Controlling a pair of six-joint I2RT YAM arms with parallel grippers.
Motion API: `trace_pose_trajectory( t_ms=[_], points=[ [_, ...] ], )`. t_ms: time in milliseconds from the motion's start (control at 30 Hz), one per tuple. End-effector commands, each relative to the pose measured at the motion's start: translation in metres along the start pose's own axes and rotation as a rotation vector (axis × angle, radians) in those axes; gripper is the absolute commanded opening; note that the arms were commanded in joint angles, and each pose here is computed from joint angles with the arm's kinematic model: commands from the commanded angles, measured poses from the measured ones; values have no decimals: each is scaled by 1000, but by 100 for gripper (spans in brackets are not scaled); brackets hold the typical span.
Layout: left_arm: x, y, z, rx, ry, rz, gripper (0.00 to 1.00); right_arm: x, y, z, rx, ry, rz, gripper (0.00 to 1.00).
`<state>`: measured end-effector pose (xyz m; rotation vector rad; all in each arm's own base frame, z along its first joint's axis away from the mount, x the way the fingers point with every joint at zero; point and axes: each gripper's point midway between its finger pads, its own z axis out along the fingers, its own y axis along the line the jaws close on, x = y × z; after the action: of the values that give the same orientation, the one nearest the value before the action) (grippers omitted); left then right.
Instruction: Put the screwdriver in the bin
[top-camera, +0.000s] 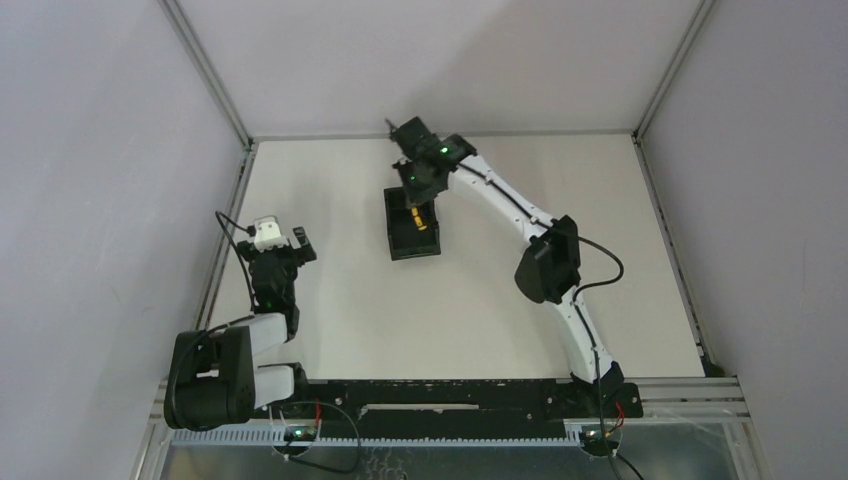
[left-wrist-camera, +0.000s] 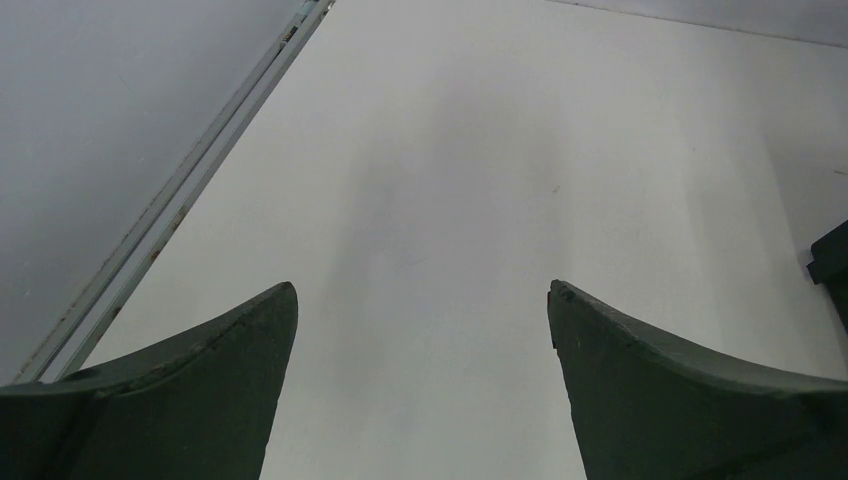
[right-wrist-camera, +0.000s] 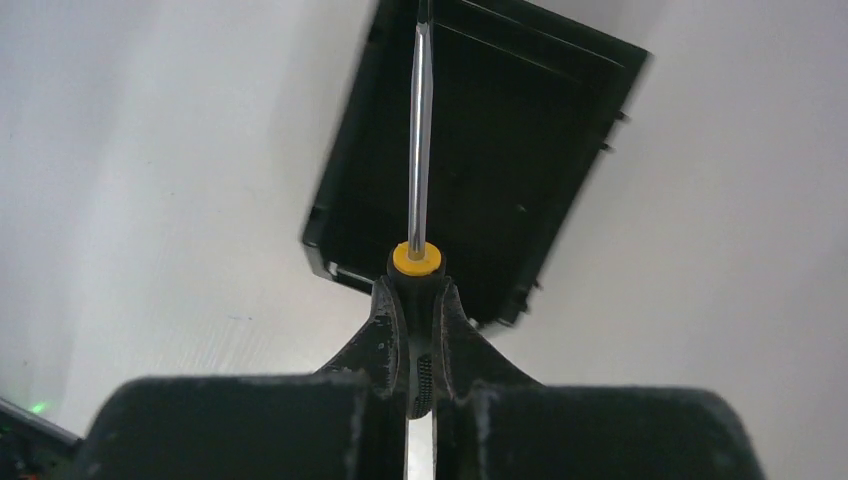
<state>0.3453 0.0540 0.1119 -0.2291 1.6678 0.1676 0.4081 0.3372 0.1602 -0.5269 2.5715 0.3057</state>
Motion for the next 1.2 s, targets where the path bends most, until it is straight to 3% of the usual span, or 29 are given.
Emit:
trace_pose_trajectory(
  t_ms=[0,233,567,600,700,733,900,1100,1167],
  points=[
    [-27,-5,9,7,-76,3,100,-39,20,-3,23,-199,-146,0],
    [-28,-4,9,6,-78,3,100,-24,13,43,155,-160,-241,0],
    [-28,-4,9,7,-77,2,100,19,21,87,144,-46,-297,0],
    [-28,-4,9,6,-77,2,100,19,21,88,146,-45,-296,7],
    [-28,-4,9,7,-77,2,100,18,22,85,156,-55,-274,40],
    [-28,-4,9,6,-77,2,100,15,22,82,163,-67,-265,44],
    [-28,-4,9,7,-77,2,100,-10,25,48,171,-178,-206,48],
    [-27,-4,9,7,-76,2,100,-45,35,-25,121,-335,-175,48],
    [-28,-4,9,6,-78,2,100,-50,36,-52,101,-379,-176,61]
  ],
)
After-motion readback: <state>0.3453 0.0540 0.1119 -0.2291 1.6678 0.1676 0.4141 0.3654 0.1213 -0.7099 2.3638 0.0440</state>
